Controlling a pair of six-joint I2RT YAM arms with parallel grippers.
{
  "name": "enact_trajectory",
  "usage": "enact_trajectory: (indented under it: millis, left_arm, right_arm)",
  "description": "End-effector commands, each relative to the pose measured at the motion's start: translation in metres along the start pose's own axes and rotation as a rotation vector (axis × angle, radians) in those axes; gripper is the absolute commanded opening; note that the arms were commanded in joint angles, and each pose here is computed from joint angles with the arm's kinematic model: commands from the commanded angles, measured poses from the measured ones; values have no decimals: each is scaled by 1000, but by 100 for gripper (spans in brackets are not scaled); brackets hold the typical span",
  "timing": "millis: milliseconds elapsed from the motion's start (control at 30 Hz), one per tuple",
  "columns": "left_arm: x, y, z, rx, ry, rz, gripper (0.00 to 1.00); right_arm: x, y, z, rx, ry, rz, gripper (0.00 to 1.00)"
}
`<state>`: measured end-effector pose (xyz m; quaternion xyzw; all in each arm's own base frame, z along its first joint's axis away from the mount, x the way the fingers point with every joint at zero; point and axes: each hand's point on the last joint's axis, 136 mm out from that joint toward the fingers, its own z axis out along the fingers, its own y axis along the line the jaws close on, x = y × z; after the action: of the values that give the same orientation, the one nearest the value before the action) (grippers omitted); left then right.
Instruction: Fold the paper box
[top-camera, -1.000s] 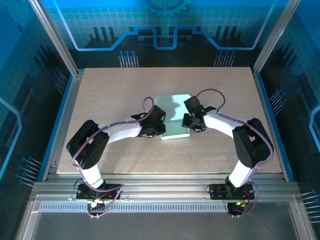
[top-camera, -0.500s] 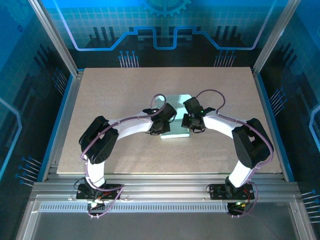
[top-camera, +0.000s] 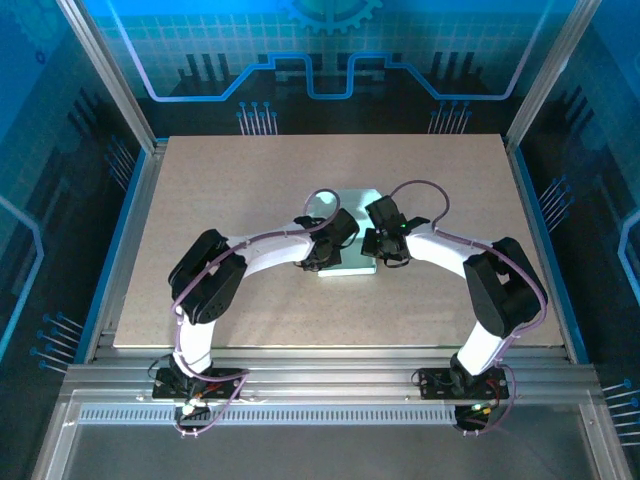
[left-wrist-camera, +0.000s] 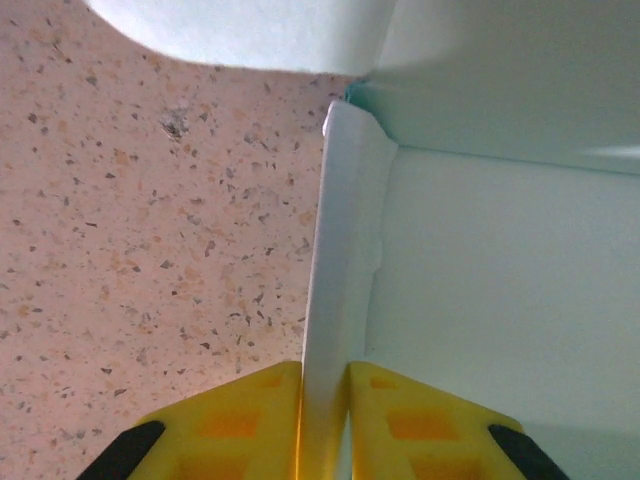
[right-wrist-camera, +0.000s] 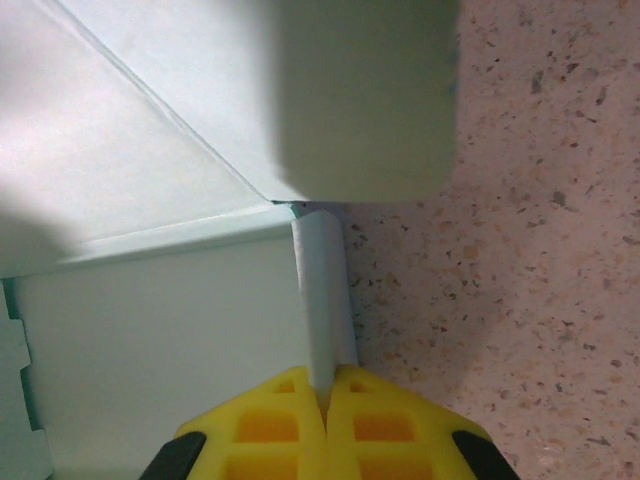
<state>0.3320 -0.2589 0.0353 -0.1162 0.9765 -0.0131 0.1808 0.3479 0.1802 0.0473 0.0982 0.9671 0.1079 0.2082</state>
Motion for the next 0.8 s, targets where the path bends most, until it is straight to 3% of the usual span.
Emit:
enact_trajectory:
  millis: [0, 167, 333, 767]
  left_arm:
    - [38, 5, 26, -15, 135, 3, 17]
    - [37, 11, 26, -33, 132, 8, 4]
    - [34, 21, 25, -79, 112, 24, 1]
    - [15, 63, 15, -362, 37, 139, 0]
  right_arm:
    - [7, 31, -8, -127, 22, 10, 0]
    - [8, 30, -8, -122, 22, 9, 0]
    - [8, 30, -8, -121, 24, 8, 0]
    - [-2, 35, -29, -69, -52, -51, 0]
